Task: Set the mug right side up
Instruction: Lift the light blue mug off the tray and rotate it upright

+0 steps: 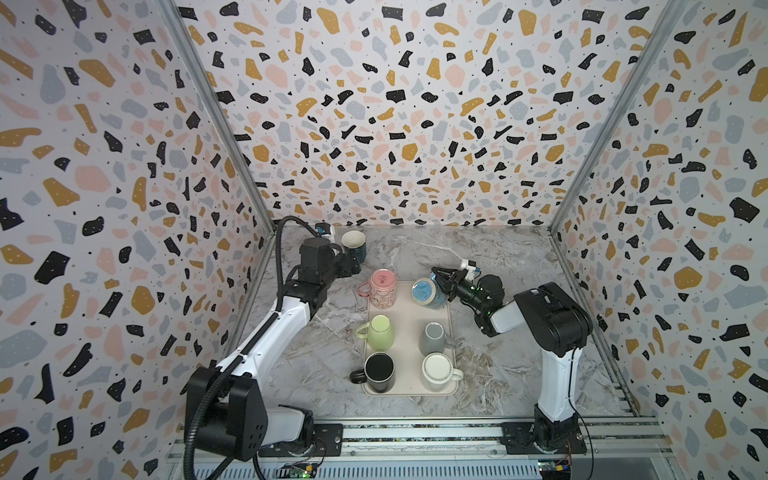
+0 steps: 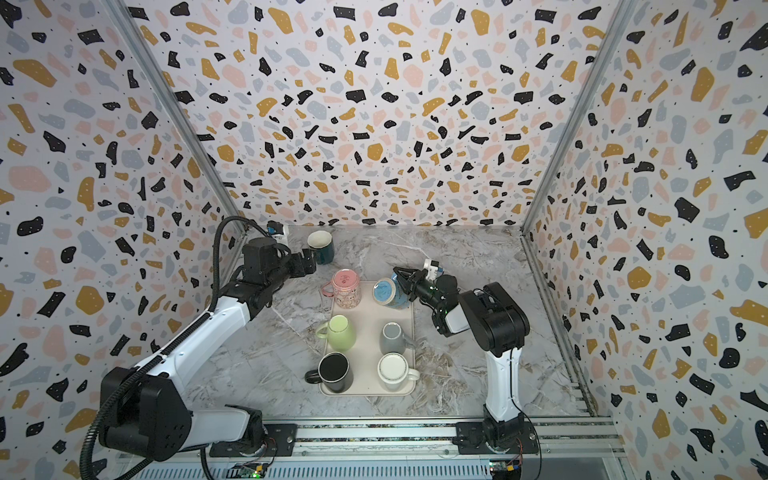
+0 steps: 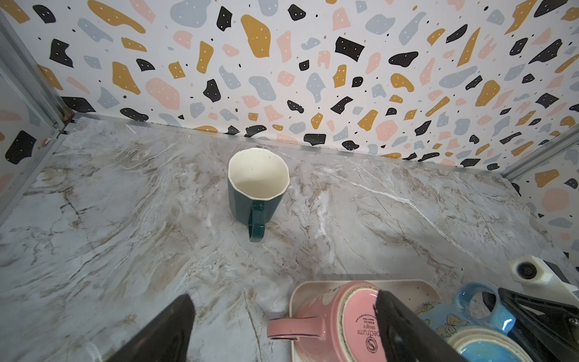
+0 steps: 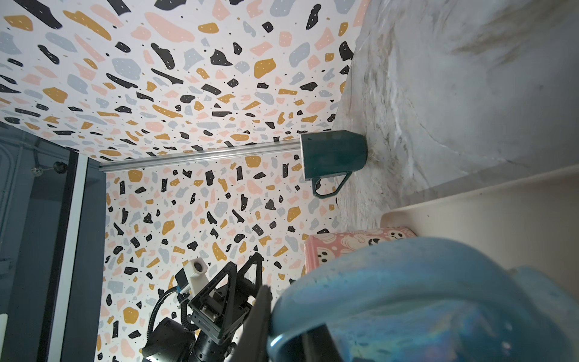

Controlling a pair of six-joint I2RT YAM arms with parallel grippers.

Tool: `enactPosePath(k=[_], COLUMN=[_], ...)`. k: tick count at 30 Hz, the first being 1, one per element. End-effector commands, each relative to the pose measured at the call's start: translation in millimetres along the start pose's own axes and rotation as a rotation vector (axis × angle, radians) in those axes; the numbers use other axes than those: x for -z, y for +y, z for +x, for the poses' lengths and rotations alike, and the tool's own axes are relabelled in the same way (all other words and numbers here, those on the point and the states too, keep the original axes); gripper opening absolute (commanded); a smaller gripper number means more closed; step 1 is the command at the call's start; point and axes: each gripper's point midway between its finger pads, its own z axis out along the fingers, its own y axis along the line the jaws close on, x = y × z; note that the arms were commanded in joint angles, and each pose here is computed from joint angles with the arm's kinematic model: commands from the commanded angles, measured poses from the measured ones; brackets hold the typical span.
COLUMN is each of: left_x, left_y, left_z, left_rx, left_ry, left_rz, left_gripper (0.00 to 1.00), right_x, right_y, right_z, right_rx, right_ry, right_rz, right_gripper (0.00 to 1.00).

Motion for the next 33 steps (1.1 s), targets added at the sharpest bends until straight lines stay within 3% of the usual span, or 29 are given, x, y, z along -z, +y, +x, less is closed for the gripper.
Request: enactPosePath(k=[1,17,33], left_x=[4,6,11], left_y=[-3,-7,-18], left_z=[-16,-22,-39], left_rx=[-0.008,-0.003,0.001], left_ry=[-0.044,-0.053,-0.061], left_rz=[0.014,0.030,0.067], left_gripper=[0.91,0.91,0.91], right_x=[-6,-22,-35], right_y=[31,62,94], right_z=[6,15,39], right_rx=[0.126,0.384,0.734], right_ry=[0.035,0.116,0.206], right_rz=[-0.040,-0.021,-0.002], right_gripper=[0.00,0.00,0.00])
